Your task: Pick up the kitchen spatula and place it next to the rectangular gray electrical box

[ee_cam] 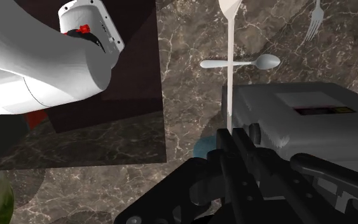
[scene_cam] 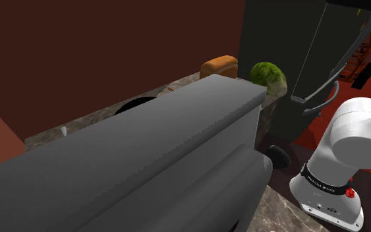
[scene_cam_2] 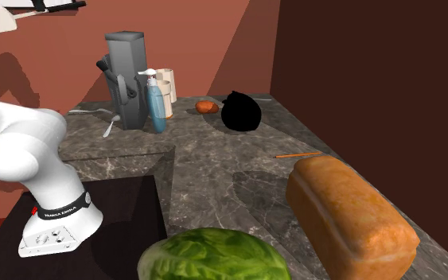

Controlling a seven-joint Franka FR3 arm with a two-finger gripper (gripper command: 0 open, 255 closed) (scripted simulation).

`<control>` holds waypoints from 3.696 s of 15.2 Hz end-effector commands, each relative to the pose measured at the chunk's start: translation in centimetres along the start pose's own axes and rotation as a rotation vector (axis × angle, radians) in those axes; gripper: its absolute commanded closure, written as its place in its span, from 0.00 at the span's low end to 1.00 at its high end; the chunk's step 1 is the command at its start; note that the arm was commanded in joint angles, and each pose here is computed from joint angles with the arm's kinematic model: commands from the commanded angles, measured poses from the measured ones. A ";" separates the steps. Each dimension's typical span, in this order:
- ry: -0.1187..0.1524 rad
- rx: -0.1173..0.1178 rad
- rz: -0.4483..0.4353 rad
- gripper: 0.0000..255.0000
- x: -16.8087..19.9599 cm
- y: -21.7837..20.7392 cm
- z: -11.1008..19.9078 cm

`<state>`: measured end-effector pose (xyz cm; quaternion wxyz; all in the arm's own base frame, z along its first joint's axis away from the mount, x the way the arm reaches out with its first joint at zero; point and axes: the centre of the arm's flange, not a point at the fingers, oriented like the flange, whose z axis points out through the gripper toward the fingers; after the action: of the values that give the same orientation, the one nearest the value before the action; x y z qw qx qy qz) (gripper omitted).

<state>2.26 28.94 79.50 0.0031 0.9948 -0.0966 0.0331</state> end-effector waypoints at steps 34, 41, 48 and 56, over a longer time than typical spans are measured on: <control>0.000 0.000 0.000 1.00 -1.4 -0.1 18.2; 0.000 0.000 0.000 1.00 -1.7 -0.1 21.9; 0.000 0.000 0.000 1.00 -1.9 -0.1 25.6; 0.000 0.000 0.000 1.00 -2.2 -0.1 29.8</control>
<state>2.10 29.14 50.12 0.0031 0.9948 -0.0967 0.0329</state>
